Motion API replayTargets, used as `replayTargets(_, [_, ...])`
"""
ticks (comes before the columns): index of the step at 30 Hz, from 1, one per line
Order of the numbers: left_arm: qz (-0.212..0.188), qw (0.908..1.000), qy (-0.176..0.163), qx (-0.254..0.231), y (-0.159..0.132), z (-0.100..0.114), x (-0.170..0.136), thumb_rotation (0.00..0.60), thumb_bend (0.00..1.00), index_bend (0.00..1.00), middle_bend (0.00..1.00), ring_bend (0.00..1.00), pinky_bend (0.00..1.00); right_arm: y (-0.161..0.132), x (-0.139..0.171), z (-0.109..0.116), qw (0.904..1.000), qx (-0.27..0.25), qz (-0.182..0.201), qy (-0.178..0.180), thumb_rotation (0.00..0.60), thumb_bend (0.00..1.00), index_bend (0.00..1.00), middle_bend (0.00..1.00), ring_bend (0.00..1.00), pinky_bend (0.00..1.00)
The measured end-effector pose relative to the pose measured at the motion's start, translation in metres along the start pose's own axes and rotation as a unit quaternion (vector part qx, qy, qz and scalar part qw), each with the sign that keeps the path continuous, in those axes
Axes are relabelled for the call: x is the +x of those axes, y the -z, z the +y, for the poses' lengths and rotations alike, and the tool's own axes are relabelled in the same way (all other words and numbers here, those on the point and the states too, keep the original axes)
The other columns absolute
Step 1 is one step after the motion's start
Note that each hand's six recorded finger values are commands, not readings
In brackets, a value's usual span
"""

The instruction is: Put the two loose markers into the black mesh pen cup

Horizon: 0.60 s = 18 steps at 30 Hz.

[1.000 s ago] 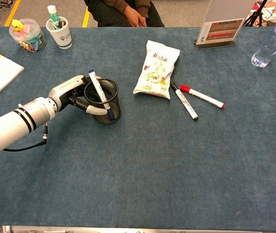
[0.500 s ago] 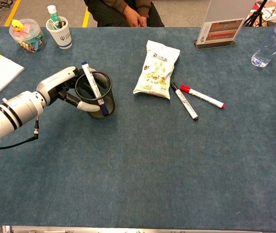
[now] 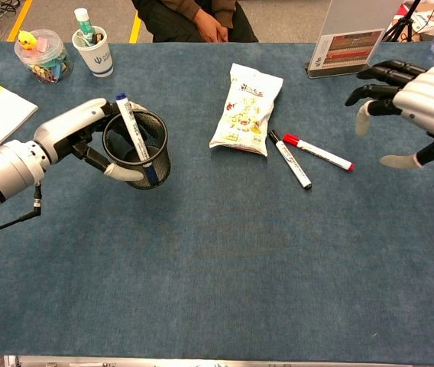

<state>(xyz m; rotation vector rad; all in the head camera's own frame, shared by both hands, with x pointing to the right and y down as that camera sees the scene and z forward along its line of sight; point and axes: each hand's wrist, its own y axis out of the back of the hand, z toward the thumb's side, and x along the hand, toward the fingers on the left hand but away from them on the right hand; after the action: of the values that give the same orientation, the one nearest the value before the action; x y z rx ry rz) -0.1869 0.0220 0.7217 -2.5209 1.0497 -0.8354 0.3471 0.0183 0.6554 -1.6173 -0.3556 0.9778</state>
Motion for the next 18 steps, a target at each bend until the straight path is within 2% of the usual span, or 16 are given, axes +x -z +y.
replayTargets(18, [0.006,1.0000,-0.001,0.007,-0.005,0.005,-0.012,0.600,0.11,0.31,0.41,0.40,0.34,-0.029,-0.056,-0.056,0.9938,0.098,0.053,-0.002,0.600,0.13,0.48,0.24,0.03,0.02])
